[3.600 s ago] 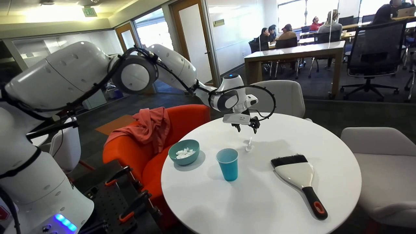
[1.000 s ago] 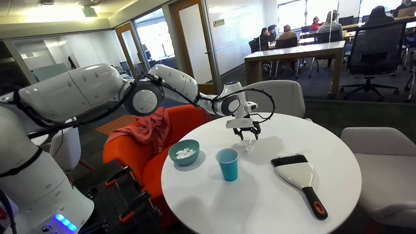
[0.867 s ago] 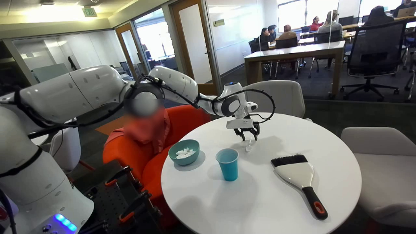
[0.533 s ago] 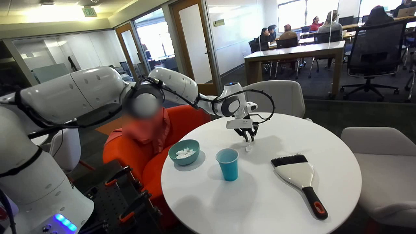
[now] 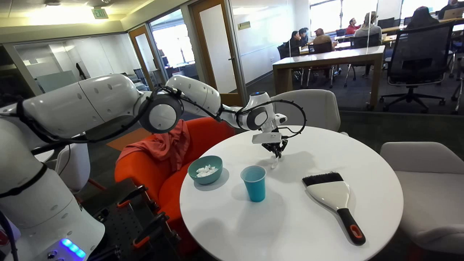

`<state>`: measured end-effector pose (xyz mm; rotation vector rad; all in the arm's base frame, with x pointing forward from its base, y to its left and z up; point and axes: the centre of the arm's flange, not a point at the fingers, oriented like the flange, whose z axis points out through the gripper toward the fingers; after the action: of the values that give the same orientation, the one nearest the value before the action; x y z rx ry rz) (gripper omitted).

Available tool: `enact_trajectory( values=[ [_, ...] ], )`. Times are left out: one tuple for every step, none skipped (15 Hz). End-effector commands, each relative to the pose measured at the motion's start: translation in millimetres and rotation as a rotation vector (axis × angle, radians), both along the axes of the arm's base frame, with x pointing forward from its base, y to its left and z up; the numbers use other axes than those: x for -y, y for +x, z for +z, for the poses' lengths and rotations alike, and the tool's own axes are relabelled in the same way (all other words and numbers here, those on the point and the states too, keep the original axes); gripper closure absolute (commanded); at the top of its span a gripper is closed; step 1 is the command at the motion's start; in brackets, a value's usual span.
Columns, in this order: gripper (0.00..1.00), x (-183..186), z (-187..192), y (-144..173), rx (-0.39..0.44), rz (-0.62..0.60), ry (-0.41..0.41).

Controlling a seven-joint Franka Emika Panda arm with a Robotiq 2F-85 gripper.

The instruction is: Use the spoon to stir the contents of the bowl

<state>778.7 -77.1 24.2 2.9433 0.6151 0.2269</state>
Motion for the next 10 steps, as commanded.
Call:
enact_trajectory(
  values=[
    [0.97,0,18,3,0.015,0.007,0.010],
    [0.97,-1,27,-6,0.031,0.018,0.025],
    [0.97,-1,34,-14,0.047,0.031,0.045],
    [0.97,-2,42,-23,0.069,0.041,0.068],
    [0.97,-2,50,-32,0.094,0.058,0.099],
    [0.97,-1,55,-38,0.123,0.077,0.124],
    [0.97,-1,61,-46,0.155,0.094,0.143],
    [0.97,0,67,-52,0.186,0.107,0.160],
    [0.97,2,70,-55,0.214,0.123,0.173],
    [0.97,3,73,-57,0.239,0.133,0.185]
  ],
)
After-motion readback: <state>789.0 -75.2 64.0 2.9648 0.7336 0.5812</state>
